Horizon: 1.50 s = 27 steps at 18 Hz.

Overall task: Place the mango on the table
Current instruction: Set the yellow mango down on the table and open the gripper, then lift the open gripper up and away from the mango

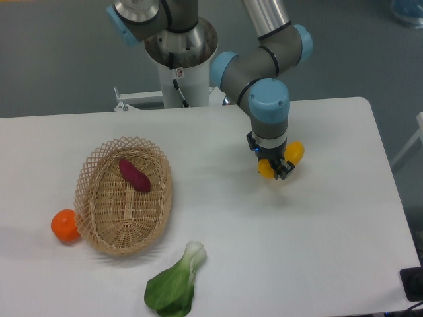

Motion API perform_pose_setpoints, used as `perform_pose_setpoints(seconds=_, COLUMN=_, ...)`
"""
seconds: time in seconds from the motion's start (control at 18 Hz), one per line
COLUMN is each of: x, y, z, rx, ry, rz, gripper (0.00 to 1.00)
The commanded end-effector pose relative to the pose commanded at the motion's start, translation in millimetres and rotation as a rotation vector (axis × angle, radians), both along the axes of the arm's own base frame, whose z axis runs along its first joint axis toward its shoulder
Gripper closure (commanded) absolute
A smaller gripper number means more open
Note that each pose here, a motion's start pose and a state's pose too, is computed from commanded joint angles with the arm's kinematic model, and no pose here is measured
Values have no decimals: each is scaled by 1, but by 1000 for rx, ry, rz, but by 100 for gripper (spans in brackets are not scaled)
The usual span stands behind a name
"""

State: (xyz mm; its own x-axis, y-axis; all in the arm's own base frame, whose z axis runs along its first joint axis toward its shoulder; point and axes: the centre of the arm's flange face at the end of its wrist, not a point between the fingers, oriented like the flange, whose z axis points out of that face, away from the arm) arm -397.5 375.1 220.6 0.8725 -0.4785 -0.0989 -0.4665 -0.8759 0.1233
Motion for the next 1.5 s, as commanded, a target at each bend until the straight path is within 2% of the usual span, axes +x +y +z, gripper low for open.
perform_pose_setpoints(seconds=0.22, x=0, y=1, z=0, rx=1, ry=3, rz=9, gripper=15)
perform_pose_setpoints(seconds=0.28, x=1, y=3, z=0, rx=5, ry=4, rz=15, gripper=2)
perform_pose_setpoints(seconds=0.33, x=0, y=4, z=1, rx=9, ry=6, rz=24, gripper=0)
perform_pose_setpoints(seconds=0.5, x=-2, y=9, z=5, rx=16, ry=16, rz=41, gripper=0)
perform_pose_setpoints(seconds=0.89, x=-47, y=35, z=47, rx=46, ry=70, rz=39, gripper=0)
perform_pose_setpoints(seconds=1.28, x=-98, y=55, z=91, rx=45, ry=15, rz=69, gripper=0)
perform_pose_setpoints(seconds=1.5, x=-117, y=57, z=103, rx=127, ry=-41, rz=124, gripper=0)
